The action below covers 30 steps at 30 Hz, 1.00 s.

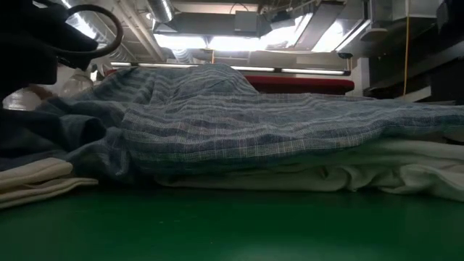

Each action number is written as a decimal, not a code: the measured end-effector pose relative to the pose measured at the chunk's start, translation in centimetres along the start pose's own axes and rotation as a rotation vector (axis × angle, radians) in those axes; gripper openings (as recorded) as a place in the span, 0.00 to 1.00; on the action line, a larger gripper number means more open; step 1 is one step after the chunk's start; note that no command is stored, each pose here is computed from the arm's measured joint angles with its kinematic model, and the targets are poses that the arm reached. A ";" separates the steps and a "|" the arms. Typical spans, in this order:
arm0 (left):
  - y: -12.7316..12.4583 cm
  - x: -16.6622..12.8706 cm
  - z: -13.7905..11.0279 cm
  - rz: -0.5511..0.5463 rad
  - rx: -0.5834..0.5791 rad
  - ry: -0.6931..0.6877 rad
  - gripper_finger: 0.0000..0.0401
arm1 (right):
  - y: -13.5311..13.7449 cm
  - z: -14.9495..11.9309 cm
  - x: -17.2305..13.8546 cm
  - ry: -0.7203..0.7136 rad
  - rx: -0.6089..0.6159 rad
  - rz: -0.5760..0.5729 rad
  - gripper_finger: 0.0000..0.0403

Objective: Fold Laundry from Bin
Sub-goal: Fold the blue checkered polo shirt

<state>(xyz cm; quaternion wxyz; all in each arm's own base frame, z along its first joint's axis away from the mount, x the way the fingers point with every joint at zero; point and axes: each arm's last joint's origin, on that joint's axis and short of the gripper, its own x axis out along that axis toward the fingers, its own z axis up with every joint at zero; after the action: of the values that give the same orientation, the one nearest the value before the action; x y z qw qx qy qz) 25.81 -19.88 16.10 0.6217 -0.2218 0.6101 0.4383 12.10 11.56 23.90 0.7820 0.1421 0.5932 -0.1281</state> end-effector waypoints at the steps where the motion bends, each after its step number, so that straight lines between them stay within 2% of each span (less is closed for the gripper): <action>1: 0.0 0.0 0.0 0.001 0.000 0.003 0.01 | 0.3 0.1 0.0 -0.006 -0.020 0.033 0.34; 5: 0.1 0.0 -0.1 0.017 0.001 0.030 0.01 | 1.4 0.5 -0.1 -0.025 -0.053 0.151 0.34; 9: 0.2 0.0 -0.1 0.022 0.002 0.032 0.01 | 2.0 0.7 -0.2 -0.040 -0.061 0.221 0.34; 14: 0.2 0.0 -0.1 0.021 0.001 0.032 0.01 | 2.9 -0.2 -0.4 -0.051 -0.202 0.261 0.34; 18: 0.2 0.0 -0.1 0.020 0.001 0.033 0.01 | 4.4 -1.4 0.1 -0.075 -0.262 0.273 0.34; 23: 0.1 0.0 -0.1 0.017 -0.001 0.033 0.00 | 5.3 -2.8 1.0 0.001 -0.194 0.232 0.34; 30: 0.1 0.0 -0.1 0.014 -0.001 0.031 0.01 | 4.8 -4.3 2.0 0.085 0.013 0.062 0.34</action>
<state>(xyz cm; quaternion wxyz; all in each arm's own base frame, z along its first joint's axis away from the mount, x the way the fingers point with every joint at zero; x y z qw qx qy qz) 25.67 -19.89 16.12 0.6090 -0.2246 0.6208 0.4396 10.60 17.53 21.23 0.7588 0.1708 0.6203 -0.1015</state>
